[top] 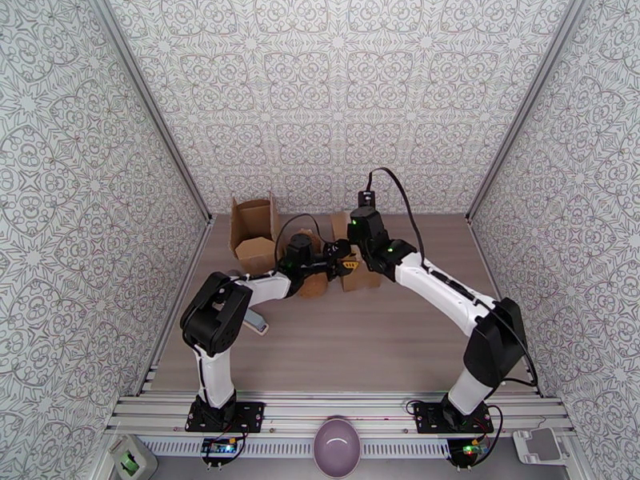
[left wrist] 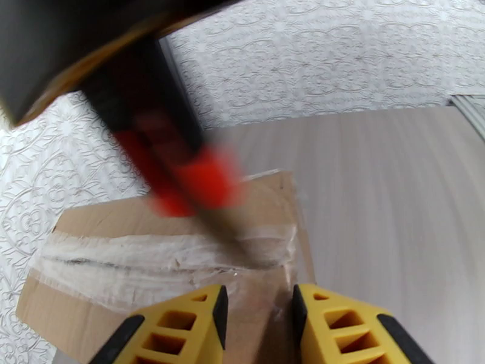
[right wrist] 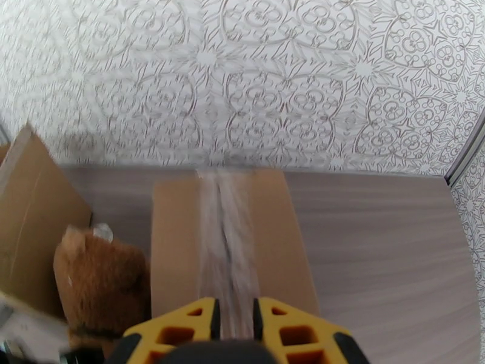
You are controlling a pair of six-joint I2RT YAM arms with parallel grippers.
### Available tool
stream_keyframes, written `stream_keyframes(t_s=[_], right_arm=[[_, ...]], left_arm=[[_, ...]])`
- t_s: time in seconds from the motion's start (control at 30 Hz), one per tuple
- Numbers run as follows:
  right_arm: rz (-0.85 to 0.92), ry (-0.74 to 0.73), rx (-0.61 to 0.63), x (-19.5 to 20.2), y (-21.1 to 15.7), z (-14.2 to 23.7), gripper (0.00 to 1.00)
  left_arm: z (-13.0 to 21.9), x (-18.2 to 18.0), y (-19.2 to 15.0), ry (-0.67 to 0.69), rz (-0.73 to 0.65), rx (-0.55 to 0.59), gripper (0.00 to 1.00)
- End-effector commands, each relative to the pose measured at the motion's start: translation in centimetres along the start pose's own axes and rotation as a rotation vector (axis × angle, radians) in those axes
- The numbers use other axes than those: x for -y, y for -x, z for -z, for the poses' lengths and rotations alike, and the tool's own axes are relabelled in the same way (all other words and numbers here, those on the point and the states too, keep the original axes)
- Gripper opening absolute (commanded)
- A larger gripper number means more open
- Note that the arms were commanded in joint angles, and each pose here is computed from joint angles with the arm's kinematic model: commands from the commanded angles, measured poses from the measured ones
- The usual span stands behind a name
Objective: Unpack the express box
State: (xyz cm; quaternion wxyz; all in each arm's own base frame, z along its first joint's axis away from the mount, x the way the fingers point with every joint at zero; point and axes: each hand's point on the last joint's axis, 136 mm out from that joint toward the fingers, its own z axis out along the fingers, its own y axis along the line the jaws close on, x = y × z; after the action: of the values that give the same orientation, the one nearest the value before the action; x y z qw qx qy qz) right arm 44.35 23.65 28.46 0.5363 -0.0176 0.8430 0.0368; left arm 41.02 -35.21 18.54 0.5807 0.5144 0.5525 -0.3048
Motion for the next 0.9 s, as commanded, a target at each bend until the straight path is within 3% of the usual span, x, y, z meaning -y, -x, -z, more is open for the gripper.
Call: stream_keyframes(t_s=[0.0,0.23,0.47,0.87], right_arm=[[0.024,0.052,-0.046,-0.8,-1.0,1.6,0.0],[0.023,0.029,-0.051,-0.5,-1.3,1.2,0.0],[0.004,0.029,0.045,-0.2,1.1,0.9,0.0],[0.034,0.085,0.157,-2.3,3.7,-1.1,0.0]], left_arm=[[0.2,-1.6,-4.7,0.091,0.111,-0.143,0.35],[0.3,-1.1,-4.4,0.07,0.105,-0.125,0.35],[0.7,0.2,-3.6,0.005,0.081,-0.05,0.37],[0.7,0.6,-3.4,-0.024,0.086,-0.039,0.38]])
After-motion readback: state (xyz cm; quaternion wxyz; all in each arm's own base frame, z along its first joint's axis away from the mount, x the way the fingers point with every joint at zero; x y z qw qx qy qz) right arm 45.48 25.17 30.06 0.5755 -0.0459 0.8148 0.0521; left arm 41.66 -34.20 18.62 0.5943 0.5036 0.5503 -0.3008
